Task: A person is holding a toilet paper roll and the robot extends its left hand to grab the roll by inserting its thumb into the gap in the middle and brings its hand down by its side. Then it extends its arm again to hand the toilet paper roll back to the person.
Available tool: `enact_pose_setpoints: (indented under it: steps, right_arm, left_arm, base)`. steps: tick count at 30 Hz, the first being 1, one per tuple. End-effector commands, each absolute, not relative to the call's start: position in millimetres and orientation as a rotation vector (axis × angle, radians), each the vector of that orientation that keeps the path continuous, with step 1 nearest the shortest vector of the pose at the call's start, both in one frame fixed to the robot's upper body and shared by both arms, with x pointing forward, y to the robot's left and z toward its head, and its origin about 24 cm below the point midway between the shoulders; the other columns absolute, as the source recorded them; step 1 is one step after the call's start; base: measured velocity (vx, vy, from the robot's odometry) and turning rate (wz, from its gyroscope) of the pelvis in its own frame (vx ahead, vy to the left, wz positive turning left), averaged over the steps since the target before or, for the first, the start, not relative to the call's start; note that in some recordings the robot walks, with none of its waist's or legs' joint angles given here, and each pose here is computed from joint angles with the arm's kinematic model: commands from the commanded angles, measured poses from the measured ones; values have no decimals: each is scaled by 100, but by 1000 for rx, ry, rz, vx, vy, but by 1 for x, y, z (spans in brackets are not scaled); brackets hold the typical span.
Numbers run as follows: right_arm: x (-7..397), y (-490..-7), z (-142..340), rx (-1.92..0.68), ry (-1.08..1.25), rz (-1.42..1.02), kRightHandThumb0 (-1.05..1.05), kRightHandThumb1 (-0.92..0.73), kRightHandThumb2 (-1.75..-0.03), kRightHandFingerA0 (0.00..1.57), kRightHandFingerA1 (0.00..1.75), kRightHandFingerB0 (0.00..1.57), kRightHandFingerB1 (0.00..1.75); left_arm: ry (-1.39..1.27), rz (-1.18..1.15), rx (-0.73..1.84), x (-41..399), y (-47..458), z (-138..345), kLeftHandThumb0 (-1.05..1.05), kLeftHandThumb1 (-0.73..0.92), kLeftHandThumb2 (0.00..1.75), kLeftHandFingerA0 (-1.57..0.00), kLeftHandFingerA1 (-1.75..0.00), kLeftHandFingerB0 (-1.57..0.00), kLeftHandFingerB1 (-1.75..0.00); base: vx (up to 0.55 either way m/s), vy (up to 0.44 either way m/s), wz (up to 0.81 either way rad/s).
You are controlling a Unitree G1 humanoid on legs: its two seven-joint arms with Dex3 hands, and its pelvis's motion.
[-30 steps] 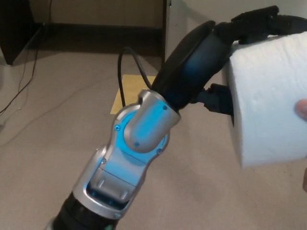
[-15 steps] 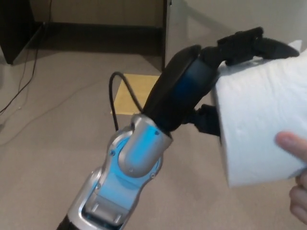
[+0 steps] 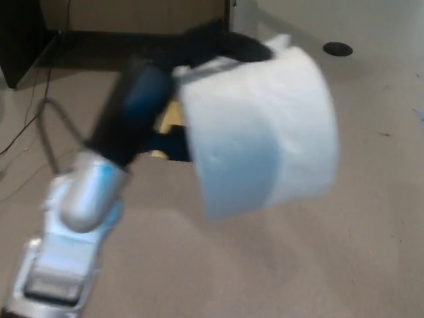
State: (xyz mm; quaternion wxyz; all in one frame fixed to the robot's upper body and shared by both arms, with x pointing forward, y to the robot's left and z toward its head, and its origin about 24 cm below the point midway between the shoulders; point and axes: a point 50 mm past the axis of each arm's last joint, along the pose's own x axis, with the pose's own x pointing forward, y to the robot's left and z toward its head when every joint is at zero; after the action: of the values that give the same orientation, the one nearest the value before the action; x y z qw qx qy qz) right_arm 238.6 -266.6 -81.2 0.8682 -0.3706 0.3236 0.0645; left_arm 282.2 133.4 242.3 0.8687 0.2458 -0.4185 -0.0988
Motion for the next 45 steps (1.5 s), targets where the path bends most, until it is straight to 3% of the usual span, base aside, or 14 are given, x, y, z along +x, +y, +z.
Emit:
enact_pose_setpoints:
  steps: [1, 5, 9, 14, 15, 18, 19, 24, 27, 28, 38, 45]
  right_arm:
    - [225, -278, -85, -779, 709, 123, -42, -67, -60, 75, 66, 57, 43]
    - [222, -277, -88, -786, 719, 129, -44, -67, -60, 73, 66, 57, 44]
    - [220, -276, -90, -778, 725, 133, -42, -67, -59, 77, 68, 57, 44]
    - [212, -278, -94, -771, 741, 129, -42, -67, -60, 74, 64, 57, 44]
    - [212, -278, -94, -767, 745, 130, -42, -67, -60, 72, 62, 56, 44]
    - [212, -277, -95, -768, 760, 136, -42, -68, -61, 72, 58, 56, 43]
    - [211, -278, -95, -773, 765, 136, -42, -68, -61, 72, 58, 56, 43]
    - [211, -278, -95, -788, 762, 131, -42, -67, -60, 74, 62, 57, 43]
    - [210, -278, -96, -783, 763, 130, -41, -67, -60, 74, 60, 57, 43]
    - [210, -277, -96, -782, 760, 133, -41, -67, -61, 72, 59, 57, 44]
    - [218, -276, -91, -787, 735, 137, -41, -67, -61, 72, 58, 56, 43]
    - [213, -273, -96, -775, 747, 147, -42, -67, -60, 72, 60, 57, 44]
  left_arm:
    - [-798, -141, 482, 271, 171, 225, -8, 81, 65, -108, -116, -89, -108]
    - [-690, -54, 441, 259, 216, 196, -8, 84, 65, -104, -120, -86, -104]
    - [-511, 76, 445, 244, 261, 157, -22, 83, 65, -104, -121, -83, -111]
    - [-278, 215, 419, 205, 313, 88, -9, 79, 72, -103, -123, -83, -116]
    - [-234, 240, 425, 199, 319, 79, -9, 74, 80, -104, -124, -84, -113]
    - [-105, 285, 428, 173, 336, 48, -9, 80, 70, -100, -127, -83, -116]
    - [-33, 298, 435, 161, 342, 33, -8, 70, 83, -104, -125, -84, -115]
    - [196, 274, 506, 126, 353, -7, -7, 74, 80, -97, -123, -81, -109]
    - [299, 239, 559, 121, 356, -20, -4, 73, 80, -96, -113, -82, -107]
    - [355, 216, 591, 118, 358, -27, -4, 70, 81, -98, -102, -88, -96]
    - [480, 157, 679, 123, 364, -44, -9, 75, 76, -98, -95, -88, -90]
    - [466, 180, 628, 113, 367, -44, -6, 73, 79, -95, -104, -87, -95]
  base:
    - [0, 0, 0]
    - [0, 0, 0]
    - [0, 0, 0]
    - [0, 0, 2]
    - [0, 0, 0]
    - [0, 0, 0]
    - [0, 0, 0]
    - [0, 0, 0]
    - [0, 0, 0]
    - [0, 0, 0]
    - [0, 0, 0]
    - [0, 0, 0]
